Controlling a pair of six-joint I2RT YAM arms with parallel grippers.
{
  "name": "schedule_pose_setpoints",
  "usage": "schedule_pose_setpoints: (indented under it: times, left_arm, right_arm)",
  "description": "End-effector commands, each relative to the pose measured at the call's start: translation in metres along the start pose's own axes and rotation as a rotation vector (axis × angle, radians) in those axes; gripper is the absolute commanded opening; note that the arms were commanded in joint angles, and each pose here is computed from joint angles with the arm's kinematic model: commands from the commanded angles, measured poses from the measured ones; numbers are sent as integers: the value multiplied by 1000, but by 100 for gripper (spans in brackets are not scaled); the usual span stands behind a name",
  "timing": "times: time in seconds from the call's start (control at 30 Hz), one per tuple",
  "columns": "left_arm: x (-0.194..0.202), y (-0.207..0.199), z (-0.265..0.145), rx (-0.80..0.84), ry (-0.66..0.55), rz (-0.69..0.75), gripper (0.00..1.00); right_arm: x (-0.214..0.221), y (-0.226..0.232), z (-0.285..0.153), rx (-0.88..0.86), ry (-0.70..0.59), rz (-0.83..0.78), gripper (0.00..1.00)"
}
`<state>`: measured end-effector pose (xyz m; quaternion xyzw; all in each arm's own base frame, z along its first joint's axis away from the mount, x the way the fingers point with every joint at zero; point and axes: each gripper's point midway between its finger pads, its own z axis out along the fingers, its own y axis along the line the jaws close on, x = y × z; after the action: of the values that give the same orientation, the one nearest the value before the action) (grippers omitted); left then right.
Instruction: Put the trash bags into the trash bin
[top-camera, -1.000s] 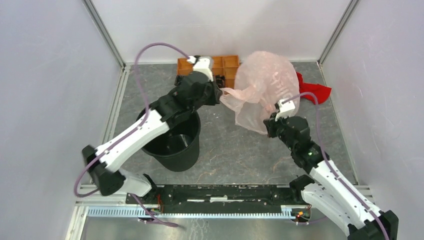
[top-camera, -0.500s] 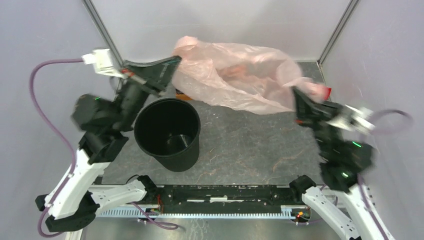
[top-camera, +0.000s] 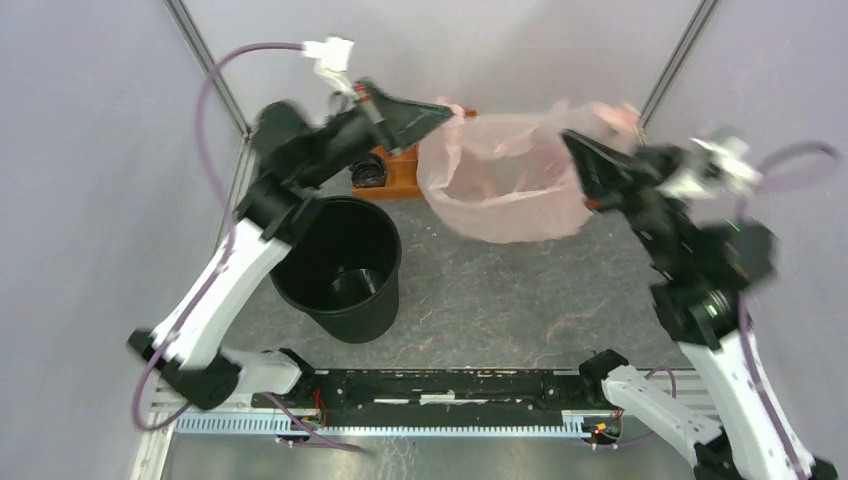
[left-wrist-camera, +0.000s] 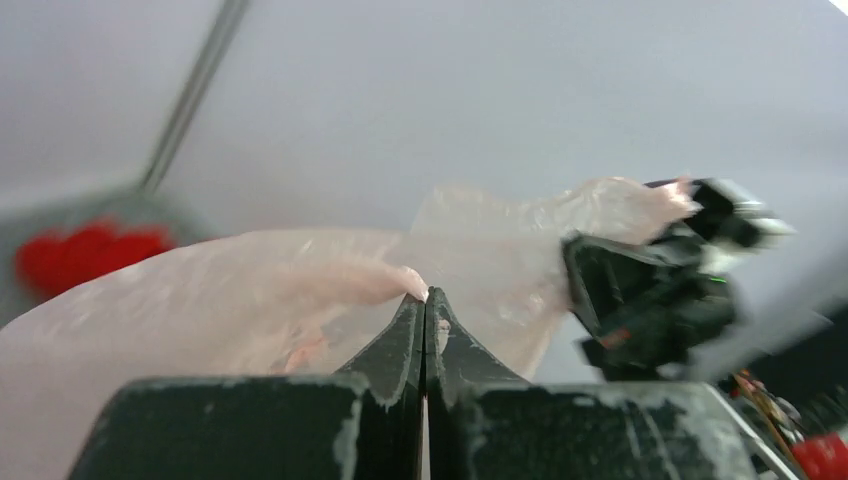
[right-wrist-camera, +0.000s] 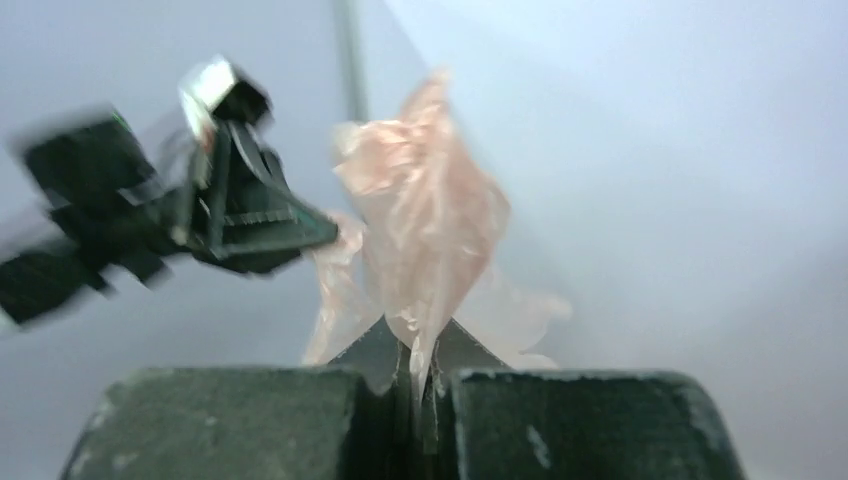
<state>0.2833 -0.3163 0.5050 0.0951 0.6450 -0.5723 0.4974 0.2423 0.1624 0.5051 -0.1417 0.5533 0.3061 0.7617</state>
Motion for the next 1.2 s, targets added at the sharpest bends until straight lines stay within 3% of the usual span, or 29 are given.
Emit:
schedule_pose_setpoints:
  times: [0.0, 0.03, 0.1, 0.2, 0.27, 0.3, 0.33, 0.4, 0.53, 0.63, 0.7, 0.77, 0.87, 0.93, 1.0, 1.17]
  left_arm:
    - [-76, -157, -122, 444, -355, 200, 2]
    - [-77, -128, -115, 317, -394, 192, 2]
    - [-65, -31, -103, -94, -413, 101, 2]
    - [6, 95, -83, -549, -152, 83, 2]
    - [41, 134, -72, -666, 34, 111, 2]
    - [49, 140, -65, -675, 93, 117, 2]
    - [47, 134, -58, -646, 115, 120, 2]
    - [29, 100, -41, -506, 91, 122, 2]
    - [-38, -42, -42, 14, -108, 160, 2]
    - [-62, -84, -75, 122, -263, 198, 2]
    - [-63, -59, -92, 6, -345, 177, 2]
    - [-42, -5, -91, -179, -325, 148, 2]
    - [12, 68, -82, -436, -74, 199, 2]
    - [29, 98, -90, -577, 60, 257, 2]
    - [27, 93, -95, -576, 92, 288, 2]
    - [7, 25, -78, -275, 7, 266, 2]
  right_arm:
    - [-81, 62, -53, -283, -330, -36, 2]
    - [-57, 49, -56, -231, -307, -50, 4]
    - [16, 6, -52, -38, -169, -31, 5]
    - [168, -57, -61, 227, 205, -6, 1]
    - [234, -82, -77, 336, 400, -22, 0]
    - [242, -89, -78, 373, 429, -33, 0]
    - [245, -93, -79, 391, 463, -40, 0]
    - [207, -84, -58, 343, 398, -63, 0]
    - [56, -37, -20, 154, 100, -102, 0]
    - [-11, 3, -28, -20, -77, -118, 1]
    - [-1, 6, -41, -39, -118, -131, 5]
    - [53, -23, -48, 92, -30, -76, 8]
    - [159, -58, -66, 249, 271, -23, 0]
    - [186, -64, -80, 276, 346, -21, 0]
    - [174, -65, -83, 282, 292, -45, 0]
    - [116, -61, -69, 255, 218, -156, 1]
